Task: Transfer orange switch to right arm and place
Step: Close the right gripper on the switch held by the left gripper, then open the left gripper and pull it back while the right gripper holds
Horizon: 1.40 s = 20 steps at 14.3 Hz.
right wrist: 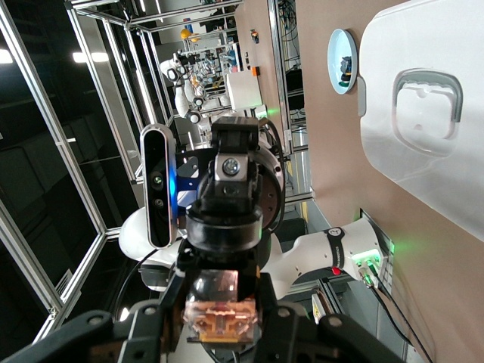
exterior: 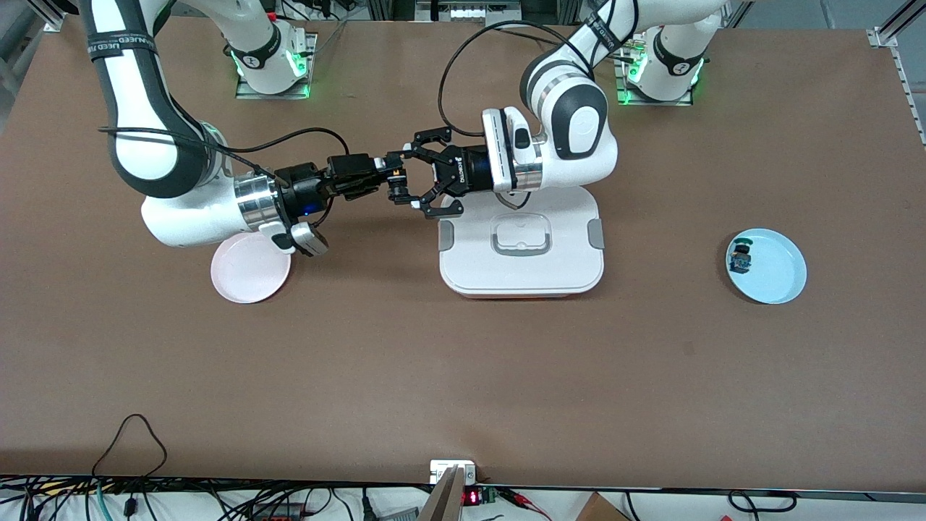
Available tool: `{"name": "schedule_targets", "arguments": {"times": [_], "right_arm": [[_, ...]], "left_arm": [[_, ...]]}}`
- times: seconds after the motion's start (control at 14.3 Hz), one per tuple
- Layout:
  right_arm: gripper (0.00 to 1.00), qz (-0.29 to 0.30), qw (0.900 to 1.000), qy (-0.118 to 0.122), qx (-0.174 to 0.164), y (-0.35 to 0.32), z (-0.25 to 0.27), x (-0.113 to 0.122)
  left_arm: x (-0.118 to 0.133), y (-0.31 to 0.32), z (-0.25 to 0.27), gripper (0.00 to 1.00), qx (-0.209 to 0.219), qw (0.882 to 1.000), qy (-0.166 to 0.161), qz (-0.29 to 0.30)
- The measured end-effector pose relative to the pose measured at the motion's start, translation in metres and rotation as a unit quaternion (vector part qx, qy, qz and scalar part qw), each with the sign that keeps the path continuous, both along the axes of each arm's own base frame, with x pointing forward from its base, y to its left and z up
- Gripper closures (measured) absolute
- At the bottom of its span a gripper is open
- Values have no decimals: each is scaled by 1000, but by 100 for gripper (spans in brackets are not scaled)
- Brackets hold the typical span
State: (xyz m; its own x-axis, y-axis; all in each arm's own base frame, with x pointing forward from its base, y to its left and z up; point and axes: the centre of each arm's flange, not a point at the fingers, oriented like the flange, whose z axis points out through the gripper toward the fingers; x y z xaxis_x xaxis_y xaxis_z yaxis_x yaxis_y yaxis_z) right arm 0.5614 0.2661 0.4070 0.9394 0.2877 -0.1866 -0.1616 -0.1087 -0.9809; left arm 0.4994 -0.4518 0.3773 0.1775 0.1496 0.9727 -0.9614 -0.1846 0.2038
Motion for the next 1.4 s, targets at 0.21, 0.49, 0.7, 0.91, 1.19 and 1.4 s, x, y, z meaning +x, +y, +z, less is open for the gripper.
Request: {"name": "schedule_targets", "arguments": {"times": [0.21, 0.49, 0.7, 0.91, 1.19, 1.4], "right_arm": [[59, 0, 1000, 0, 1, 0, 0, 0], [59, -2, 1000, -1, 5, 2, 1, 0], [59, -8, 1000, -2, 6, 1, 2, 1], [59, -18, 1000, -3, 3, -8, 1, 6], [59, -33, 999, -21, -37, -63, -5, 22], [59, -13, 993, -47, -106, -99, -7, 26]], "left_arm": [[0, 0, 0, 28, 0, 1000, 0, 0], [2, 2, 0, 5, 0, 1000, 2, 2], [11, 13, 2, 0, 1, 1000, 12, 3], [27, 35, 17, 0, 19, 999, 31, -20], [59, 89, 43, 0, 34, 994, 64, -85], [69, 118, 49, 0, 89, 984, 98, -122]]}}
